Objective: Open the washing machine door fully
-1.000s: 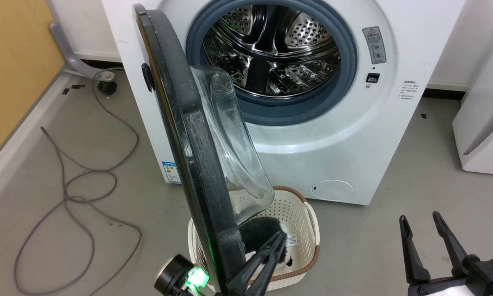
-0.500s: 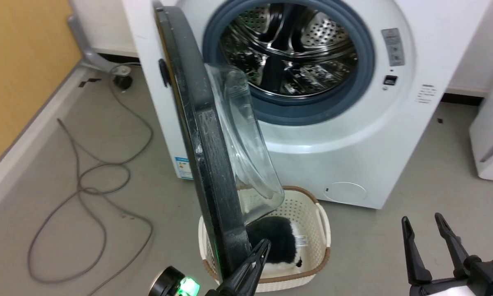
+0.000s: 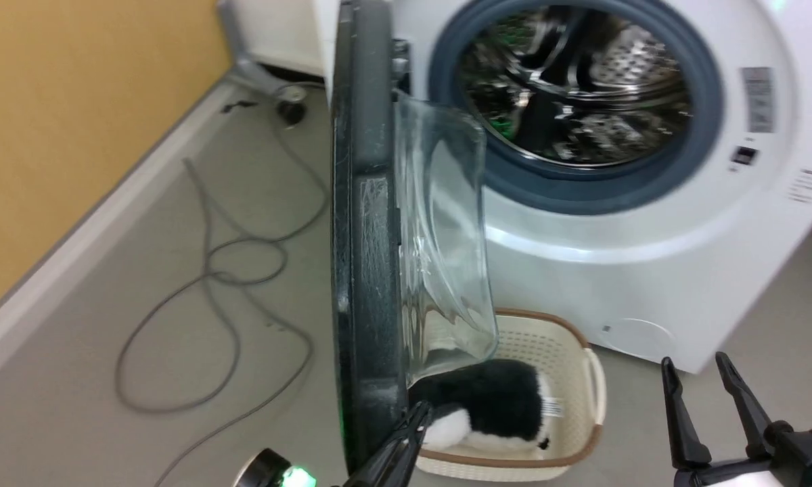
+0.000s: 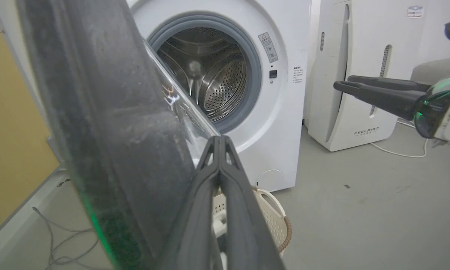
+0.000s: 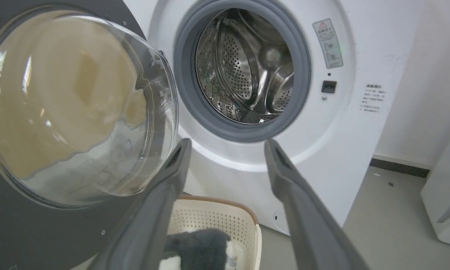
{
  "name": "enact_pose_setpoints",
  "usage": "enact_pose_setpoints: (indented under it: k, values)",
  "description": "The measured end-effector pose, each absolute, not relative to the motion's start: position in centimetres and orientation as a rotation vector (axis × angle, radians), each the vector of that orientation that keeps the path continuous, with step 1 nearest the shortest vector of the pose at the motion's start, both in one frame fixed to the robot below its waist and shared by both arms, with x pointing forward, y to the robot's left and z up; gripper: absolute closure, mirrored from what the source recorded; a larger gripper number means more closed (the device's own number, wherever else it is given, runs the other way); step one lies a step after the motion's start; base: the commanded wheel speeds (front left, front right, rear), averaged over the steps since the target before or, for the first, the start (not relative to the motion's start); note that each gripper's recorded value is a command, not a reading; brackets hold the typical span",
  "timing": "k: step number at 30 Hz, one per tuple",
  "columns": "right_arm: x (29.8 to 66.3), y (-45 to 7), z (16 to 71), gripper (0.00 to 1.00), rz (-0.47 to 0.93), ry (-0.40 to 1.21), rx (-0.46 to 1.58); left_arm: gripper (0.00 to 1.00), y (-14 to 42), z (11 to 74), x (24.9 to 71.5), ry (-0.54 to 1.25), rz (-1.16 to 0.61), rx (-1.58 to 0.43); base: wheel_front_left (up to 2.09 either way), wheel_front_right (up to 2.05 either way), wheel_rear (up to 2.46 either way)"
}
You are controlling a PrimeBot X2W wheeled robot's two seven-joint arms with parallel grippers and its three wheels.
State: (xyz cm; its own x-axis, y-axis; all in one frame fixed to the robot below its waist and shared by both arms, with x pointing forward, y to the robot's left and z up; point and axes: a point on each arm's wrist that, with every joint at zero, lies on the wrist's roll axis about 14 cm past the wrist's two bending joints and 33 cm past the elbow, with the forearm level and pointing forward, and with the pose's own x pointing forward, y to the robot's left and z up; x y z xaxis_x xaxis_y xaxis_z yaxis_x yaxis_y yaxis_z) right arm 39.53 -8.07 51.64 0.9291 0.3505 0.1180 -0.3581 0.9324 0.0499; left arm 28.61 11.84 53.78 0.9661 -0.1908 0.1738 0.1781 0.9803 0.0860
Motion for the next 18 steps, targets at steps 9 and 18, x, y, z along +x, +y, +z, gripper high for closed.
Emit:
enact_pose_setpoints:
  k: [9, 18]
  values:
    - [40.3, -3.5, 51.0, 0.0, 0.489, -0.087, 0.086, 1.0, 17.3, 53.3, 27.0, -0.153, 0.013, 0.1, 0.0, 0.0, 0.0]
    - [40.8, -2.1, 50.0, 0.0, 0.527, -0.06, 0.098, 1.0, 25.2, 52.3, 25.4, -0.094, 0.274, 0.123, 0.0, 0.0, 0.0]
